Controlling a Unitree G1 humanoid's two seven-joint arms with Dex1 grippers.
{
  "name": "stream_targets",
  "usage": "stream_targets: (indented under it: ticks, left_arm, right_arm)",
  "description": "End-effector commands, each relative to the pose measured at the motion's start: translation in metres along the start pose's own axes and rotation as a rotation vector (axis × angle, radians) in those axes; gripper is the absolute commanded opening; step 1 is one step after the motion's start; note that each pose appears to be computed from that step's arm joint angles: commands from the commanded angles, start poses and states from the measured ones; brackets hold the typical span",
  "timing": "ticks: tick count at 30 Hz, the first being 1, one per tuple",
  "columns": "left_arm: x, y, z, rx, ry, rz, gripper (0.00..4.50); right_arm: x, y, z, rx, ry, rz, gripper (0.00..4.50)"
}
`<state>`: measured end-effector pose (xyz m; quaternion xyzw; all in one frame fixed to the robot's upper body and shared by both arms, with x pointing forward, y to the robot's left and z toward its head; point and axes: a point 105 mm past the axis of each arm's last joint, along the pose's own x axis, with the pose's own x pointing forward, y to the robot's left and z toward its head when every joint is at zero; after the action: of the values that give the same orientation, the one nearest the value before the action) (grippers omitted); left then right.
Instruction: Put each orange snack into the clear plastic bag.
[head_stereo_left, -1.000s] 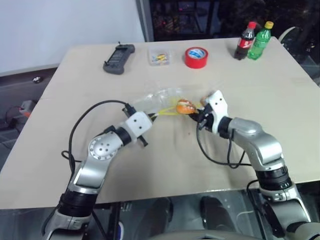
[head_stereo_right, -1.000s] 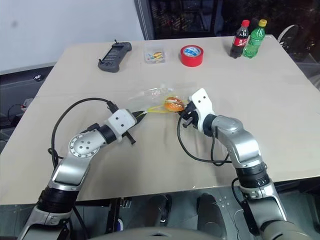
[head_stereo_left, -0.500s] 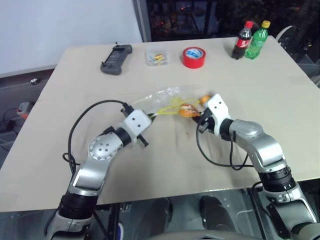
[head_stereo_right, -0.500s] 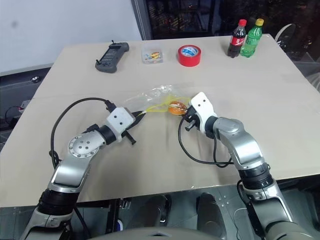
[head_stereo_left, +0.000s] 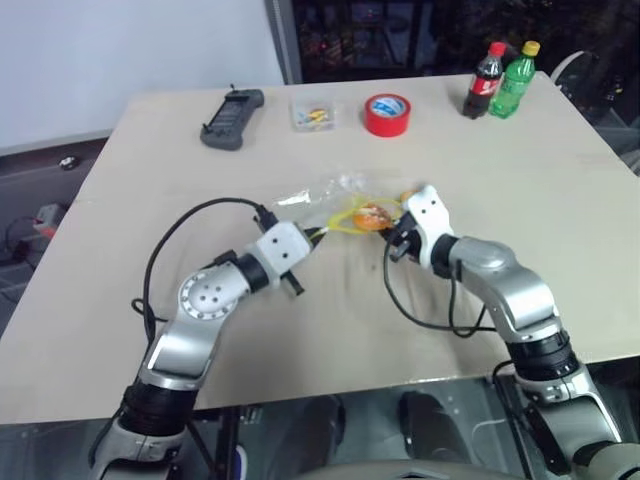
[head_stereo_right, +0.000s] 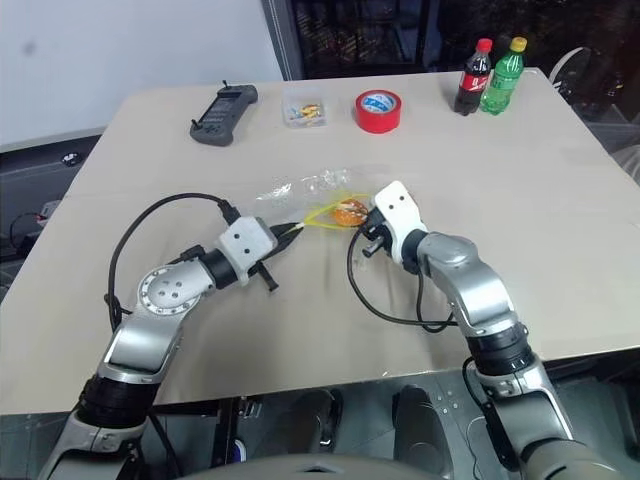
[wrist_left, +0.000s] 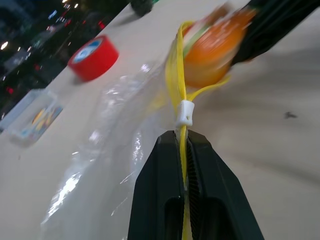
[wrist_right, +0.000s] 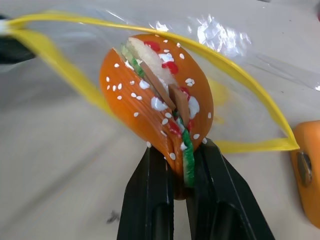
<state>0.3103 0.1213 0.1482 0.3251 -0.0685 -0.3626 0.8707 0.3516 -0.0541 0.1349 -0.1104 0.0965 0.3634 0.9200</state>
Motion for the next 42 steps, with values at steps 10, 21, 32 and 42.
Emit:
stream_targets:
  ticks: [10, 21, 32, 42]
  left_arm:
    - [-0.005, -0.018, 0.005, 0.067, -0.041, -0.072, 0.0]
    - [-0.006, 0.022, -0.025, -0.189, 0.093, 0.209, 0.0]
    - [-0.004, 0.041, -0.027, -0.277, 0.104, 0.297, 0.0]
    - [-0.009, 0.042, -0.028, -0.271, 0.11, 0.295, 0.0]
  right_arm:
    - [0.049, -0.002, 0.003, 0.169, -0.005, -0.164, 0.05]
    - [0.023, 0.018, 0.052, 0.067, -0.22, 0.042, 3.67]
    - [-0.023, -0.069, 0.041, 0.027, -0.202, -0.234, 3.67]
    - [0.009, -0.106, -0.008, 0.195, -0.093, -0.344, 3.67]
